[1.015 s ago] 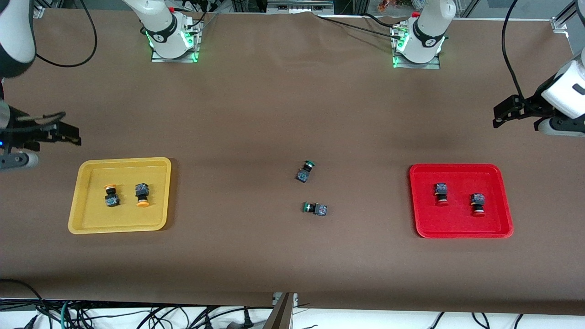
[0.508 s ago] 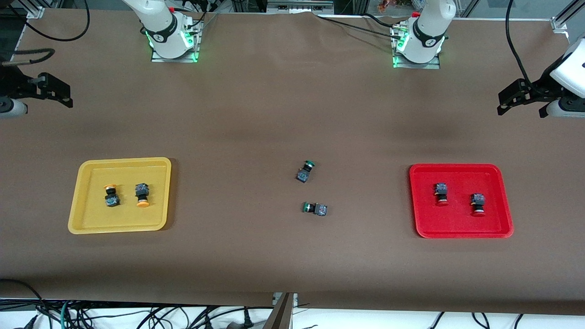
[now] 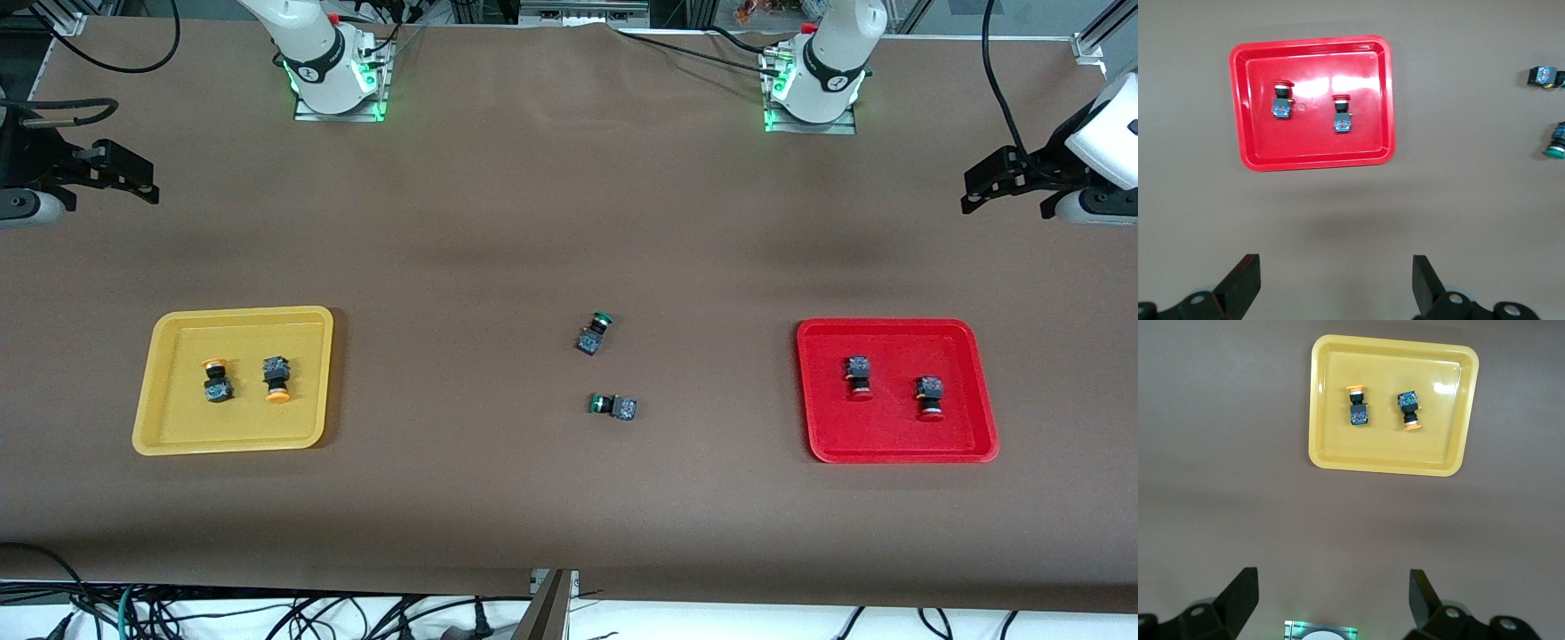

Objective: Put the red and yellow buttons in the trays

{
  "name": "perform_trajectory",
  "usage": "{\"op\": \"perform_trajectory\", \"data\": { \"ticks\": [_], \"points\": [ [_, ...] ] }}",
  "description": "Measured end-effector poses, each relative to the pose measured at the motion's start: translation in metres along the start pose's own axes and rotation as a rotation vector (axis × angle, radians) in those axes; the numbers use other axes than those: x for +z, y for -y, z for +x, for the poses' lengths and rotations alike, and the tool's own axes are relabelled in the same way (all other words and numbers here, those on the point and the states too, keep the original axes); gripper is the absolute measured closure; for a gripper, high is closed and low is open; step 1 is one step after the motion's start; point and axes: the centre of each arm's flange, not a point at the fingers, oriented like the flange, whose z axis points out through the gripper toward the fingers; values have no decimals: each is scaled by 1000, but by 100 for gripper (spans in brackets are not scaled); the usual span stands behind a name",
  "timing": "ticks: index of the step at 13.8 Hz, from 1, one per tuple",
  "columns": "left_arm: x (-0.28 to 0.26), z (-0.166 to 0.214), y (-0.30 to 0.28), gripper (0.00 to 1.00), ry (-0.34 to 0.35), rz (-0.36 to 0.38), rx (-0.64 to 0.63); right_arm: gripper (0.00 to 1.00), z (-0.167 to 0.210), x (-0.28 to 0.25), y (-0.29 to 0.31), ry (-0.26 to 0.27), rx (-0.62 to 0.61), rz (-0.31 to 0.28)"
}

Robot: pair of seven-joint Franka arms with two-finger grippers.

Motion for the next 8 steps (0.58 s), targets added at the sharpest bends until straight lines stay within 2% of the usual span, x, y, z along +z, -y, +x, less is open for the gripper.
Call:
{"op": "perform_trajectory", "data": {
  "ticks": [8],
  "points": [
    [9,4,-1,0,26,-4,1,0,4,5,-3,7,7,1]
  ]
}}
